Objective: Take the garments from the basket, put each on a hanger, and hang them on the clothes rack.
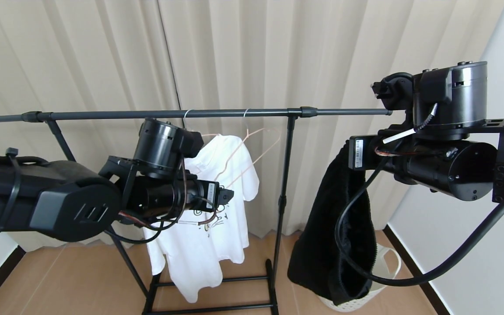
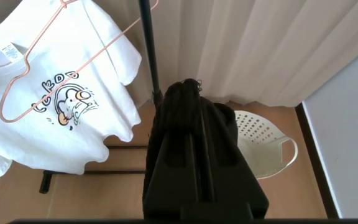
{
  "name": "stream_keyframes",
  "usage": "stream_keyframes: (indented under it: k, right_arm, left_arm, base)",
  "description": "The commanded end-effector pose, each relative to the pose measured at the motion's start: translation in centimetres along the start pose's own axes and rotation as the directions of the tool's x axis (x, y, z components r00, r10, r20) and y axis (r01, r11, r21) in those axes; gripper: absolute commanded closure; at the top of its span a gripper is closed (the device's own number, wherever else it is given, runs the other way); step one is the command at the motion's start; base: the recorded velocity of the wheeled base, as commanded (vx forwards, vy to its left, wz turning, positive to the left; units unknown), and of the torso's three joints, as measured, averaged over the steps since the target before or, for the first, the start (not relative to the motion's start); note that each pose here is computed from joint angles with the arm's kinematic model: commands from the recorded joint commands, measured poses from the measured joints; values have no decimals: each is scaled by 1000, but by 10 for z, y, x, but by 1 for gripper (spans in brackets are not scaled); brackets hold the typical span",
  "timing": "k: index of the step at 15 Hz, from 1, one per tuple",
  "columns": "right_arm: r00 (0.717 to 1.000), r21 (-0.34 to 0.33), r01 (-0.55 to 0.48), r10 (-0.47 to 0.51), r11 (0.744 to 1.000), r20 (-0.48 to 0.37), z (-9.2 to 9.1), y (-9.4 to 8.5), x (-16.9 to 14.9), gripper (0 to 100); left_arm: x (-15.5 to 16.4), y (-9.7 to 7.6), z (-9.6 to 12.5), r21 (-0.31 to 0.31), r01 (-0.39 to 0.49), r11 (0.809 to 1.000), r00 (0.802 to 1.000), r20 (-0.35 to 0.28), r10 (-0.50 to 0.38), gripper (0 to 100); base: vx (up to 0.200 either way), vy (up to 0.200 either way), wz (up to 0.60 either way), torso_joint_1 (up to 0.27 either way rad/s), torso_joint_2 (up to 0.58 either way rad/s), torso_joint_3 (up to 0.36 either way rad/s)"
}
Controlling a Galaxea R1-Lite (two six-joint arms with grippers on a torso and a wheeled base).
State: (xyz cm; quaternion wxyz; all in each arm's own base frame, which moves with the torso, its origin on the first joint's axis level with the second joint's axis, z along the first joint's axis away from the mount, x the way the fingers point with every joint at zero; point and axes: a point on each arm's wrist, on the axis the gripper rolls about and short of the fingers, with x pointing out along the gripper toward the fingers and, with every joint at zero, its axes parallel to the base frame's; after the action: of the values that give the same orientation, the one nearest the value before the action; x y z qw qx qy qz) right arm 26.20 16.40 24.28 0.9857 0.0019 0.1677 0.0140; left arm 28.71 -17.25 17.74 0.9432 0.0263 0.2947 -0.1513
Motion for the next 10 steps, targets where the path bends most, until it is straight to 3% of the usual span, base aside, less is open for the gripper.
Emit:
stream_keyframes:
  k: [1,6,8,10]
  right_arm:
    - [1000,-1,-1,1,1000,1,0,0,-1,100]
    - [1000,-2,1,-1,1000,1,0,-1,-1,100]
    - [1000,-6,2,-2,1000,-3,-1,0,1,100]
    - [1000,-9,3,-3,1000,-8,-2,1,3,100]
  left_arm:
    - [23,1,7,27,-12,1000,1000,6,12,0]
    - [81,4,15,131,-38,991,998,62,30,0]
    - [116,3,19,164,-54,985,992,125,33,0]
    - [140,3,20,160,-63,985,989,142,40,0]
  base:
    - [0,0,0,0,0,0]
    - [0,0,0,0,0,0]
    - [0,0,0,0,0,0]
    - [0,0,0,0,0,0]
